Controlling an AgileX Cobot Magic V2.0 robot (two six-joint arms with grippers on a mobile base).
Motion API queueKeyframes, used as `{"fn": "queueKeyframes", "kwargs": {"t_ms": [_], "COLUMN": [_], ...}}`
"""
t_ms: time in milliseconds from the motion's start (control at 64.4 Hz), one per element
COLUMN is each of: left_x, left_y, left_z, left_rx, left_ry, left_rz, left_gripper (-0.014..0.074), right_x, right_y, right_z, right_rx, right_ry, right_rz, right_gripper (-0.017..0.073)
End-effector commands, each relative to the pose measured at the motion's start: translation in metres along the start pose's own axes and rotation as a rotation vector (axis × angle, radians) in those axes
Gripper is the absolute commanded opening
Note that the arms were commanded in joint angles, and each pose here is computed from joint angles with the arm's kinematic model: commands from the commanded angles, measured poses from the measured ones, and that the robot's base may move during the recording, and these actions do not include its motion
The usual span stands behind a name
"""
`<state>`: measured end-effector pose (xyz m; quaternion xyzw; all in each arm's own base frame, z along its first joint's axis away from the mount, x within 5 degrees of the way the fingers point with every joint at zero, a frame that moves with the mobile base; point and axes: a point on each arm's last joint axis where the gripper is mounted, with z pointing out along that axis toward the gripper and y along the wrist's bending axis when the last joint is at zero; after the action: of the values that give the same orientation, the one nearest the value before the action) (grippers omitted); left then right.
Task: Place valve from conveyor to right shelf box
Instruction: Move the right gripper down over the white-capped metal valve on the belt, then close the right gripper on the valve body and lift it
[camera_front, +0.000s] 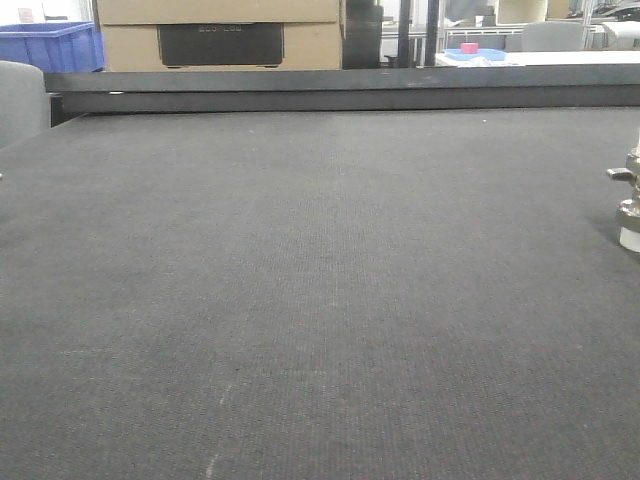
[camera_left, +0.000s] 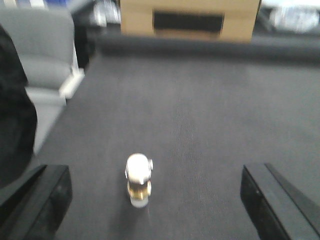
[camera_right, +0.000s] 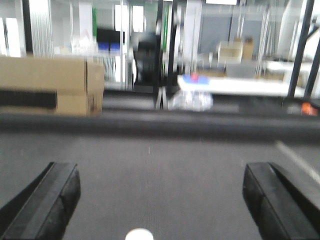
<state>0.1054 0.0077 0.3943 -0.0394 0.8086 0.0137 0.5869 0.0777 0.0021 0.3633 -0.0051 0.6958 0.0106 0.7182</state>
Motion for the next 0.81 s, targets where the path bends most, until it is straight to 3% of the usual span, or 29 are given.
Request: {"fn": "queueKeyframes", "kwargs": {"t_ms": [0, 217, 342, 481, 637, 792], "left_x": [-0.008, -0.014, -0.012, -0.012, -0.012, -0.012], "left_y": [-0.001, -0.011, -0.014, -0.016, -0.016, -0.016], "left_z": [0.006, 0.018, 0.024, 0.025, 0.025, 0.025], "left_rx": [0.01, 0.076, 0.095, 0.109, 0.109, 0.109], "left_ry": [0.059, 0.095, 0.116, 0.126, 0.126, 0.128], "left_rz": [-0.007, 0.018, 0.027, 0.033, 0.033, 0.033], "left_gripper": [0.0597, 0.0587, 0.0587, 0.0587, 0.0587, 0.0587], "right_x": [-0.004, -0.01, -0.019, -0.02, -0.004, 0.023], "right_y": [0.0, 0.0, 0.004, 0.014, 0.021, 0.02], "right_z": [0.018, 0.082, 0.119, 0.153, 0.189, 0.217], "right_rx": [-0.001, -0.026, -0.086, -0.152, -0.191, -0.18], "right_ry": [0.062, 0.455, 0.643, 0.835, 1.034, 1.15], "right_rz": [-0.002, -0.015, -0.09, -0.108, -0.116, -0.139], "right_gripper": [0.0568, 0.0568, 0.0568, 0.0568, 0.0568, 0.0568]}}
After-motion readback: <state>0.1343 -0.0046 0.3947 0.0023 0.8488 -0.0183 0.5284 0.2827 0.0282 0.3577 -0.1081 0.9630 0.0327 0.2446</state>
